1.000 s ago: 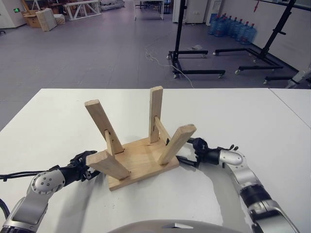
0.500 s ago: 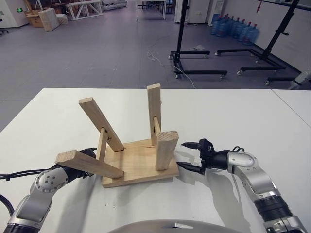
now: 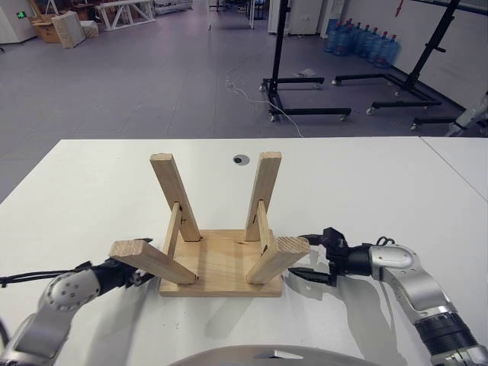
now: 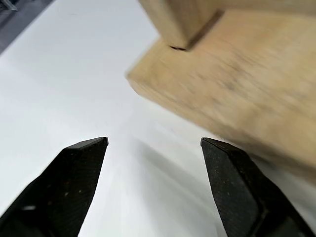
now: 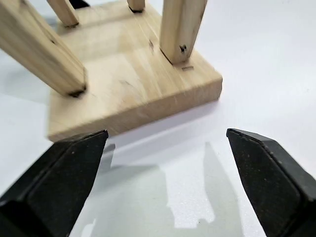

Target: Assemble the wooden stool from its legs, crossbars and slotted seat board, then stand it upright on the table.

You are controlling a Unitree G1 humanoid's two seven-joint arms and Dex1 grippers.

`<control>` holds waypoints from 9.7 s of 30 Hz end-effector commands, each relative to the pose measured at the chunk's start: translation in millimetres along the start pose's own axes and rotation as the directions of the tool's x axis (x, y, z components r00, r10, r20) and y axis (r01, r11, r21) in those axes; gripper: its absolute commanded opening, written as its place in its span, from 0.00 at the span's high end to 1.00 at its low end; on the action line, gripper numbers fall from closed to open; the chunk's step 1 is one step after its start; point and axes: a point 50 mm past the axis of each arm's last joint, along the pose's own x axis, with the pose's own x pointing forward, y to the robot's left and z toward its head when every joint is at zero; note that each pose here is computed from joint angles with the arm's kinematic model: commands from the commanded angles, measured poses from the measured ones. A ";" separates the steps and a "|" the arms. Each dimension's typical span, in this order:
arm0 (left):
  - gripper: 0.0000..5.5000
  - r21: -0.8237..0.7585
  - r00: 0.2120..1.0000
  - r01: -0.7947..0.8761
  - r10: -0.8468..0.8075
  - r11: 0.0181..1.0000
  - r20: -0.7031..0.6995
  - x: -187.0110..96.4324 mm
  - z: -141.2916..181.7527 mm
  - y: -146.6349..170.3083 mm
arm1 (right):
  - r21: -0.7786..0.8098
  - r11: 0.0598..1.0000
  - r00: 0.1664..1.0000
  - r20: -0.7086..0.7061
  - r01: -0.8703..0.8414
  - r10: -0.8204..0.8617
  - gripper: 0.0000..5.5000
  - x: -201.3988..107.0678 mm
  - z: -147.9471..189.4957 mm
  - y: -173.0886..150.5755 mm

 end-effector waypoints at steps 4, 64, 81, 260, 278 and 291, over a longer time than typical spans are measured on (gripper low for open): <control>0.37 0.065 0.986 0.166 -0.166 0.984 -0.001 -36.3 15.9 1.6 | 0.007 0.988 0.984 0.093 -0.154 0.153 0.19 -8.1 23.1 18.5; 0.81 -0.424 0.534 0.837 -0.345 0.346 0.772 17.7 118.1 -13.1 | 0.849 0.354 0.763 0.087 -0.393 0.640 0.81 -31.9 77.4 51.4; 0.58 -0.514 0.584 0.811 -0.331 0.281 0.741 13.2 101.7 -7.5 | 0.872 0.367 0.859 0.109 -0.324 0.500 0.49 -19.0 74.4 15.3; 0.13 -0.403 0.791 0.482 -0.189 0.778 0.582 82.4 105.4 30.5 | 0.545 0.775 0.881 0.472 -0.321 0.034 0.35 69.6 34.2 -23.3; 0.13 -0.589 0.222 -0.326 0.666 0.739 0.712 -10.6 194.2 56.0 | 0.173 0.548 0.097 0.899 0.818 -0.428 0.35 16.5 177.3 -13.0; 0.13 -0.518 0.207 -0.627 0.766 0.582 0.609 39.3 174.7 64.5 | 0.241 0.509 0.051 0.868 0.827 -0.494 0.35 50.4 156.3 -13.5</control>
